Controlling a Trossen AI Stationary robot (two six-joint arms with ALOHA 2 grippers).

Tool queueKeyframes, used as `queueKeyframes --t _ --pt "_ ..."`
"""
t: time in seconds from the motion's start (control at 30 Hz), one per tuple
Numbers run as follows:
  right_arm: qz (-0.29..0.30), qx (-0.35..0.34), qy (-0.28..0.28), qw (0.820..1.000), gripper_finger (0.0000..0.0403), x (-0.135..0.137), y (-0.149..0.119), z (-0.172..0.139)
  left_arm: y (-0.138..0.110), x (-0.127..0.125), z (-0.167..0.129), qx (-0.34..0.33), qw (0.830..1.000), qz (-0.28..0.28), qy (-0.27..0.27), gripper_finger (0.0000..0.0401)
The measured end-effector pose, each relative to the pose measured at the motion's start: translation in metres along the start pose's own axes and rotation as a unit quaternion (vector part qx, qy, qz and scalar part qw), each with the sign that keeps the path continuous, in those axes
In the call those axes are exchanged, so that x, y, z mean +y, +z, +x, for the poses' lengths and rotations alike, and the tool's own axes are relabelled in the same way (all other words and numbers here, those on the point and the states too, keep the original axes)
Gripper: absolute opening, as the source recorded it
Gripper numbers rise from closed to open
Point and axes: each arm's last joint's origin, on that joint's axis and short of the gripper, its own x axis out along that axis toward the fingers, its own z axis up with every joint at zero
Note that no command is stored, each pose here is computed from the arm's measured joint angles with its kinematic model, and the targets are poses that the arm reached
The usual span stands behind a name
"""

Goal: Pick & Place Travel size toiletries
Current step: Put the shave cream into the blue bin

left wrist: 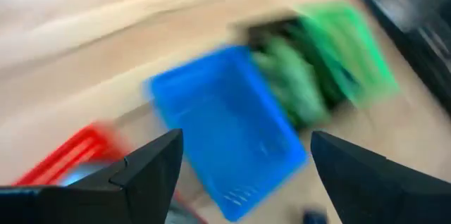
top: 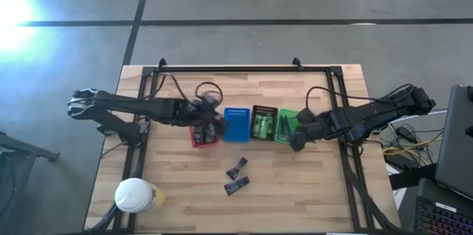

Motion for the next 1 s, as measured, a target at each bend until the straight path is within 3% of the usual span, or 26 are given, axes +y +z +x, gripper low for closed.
queueKeyframes --t 0.1,0.17,0.23,0.43,0.77,1.0 --pt "-0.085 0.018 0.088 0.992 0.0336 0.016 -0.007 0.002 -0.009 -0.019 -0.007 0.035 0.981 0.162 -0.100 0.0316" --pt "-0.147 0.013 0.128 0.981 0.0339 0.026 -0.013 0.005 -0.021 -0.028 -0.012 0.045 0.963 0.224 -0.142 0.0316" --pt "-0.196 0.016 0.124 0.973 0.0340 0.031 -0.019 0.010 -0.033 -0.032 -0.014 0.058 0.954 0.250 -0.153 0.0316" --pt "-0.201 0.040 0.078 0.976 0.0331 0.036 -0.023 0.023 -0.057 -0.038 0.008 0.087 0.966 0.216 -0.111 0.0316" --pt "-0.200 0.079 0.059 0.975 0.0334 0.038 -0.032 0.019 -0.089 -0.078 0.078 0.194 0.965 0.168 -0.050 0.0317" --pt "-0.189 0.088 0.040 0.977 0.0353 0.035 -0.045 0.015 -0.106 -0.104 0.102 0.229 0.952 0.201 0.038 0.0317"
